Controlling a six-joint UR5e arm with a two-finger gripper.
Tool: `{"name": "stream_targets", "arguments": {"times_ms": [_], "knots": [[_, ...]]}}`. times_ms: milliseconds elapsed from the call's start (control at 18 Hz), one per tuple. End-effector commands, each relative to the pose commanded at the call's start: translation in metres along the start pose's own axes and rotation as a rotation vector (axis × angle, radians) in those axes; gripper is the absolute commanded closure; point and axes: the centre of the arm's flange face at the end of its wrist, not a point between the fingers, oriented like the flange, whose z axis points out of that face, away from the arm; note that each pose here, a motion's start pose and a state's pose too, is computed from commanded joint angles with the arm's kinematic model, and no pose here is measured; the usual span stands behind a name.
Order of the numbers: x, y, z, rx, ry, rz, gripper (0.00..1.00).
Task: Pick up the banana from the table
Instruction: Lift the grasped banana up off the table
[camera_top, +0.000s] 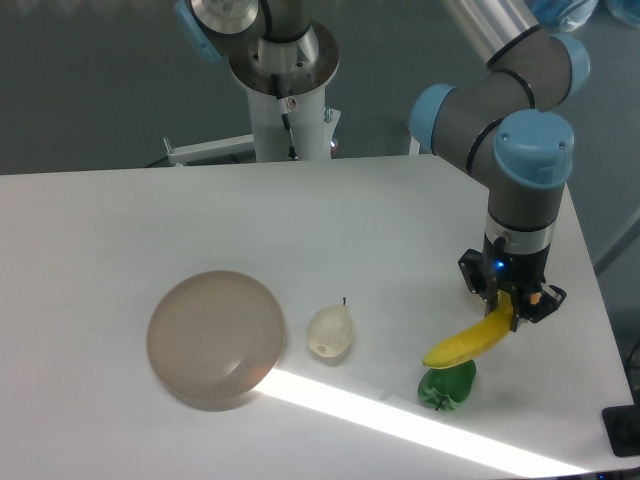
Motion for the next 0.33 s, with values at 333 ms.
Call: {"name": "stream_targets", "arguments": {"times_ms": [333], "knots": [[-0.0014, -0.0017, -0.0015, 0.003, -0.004, -0.006, 0.80]]}}
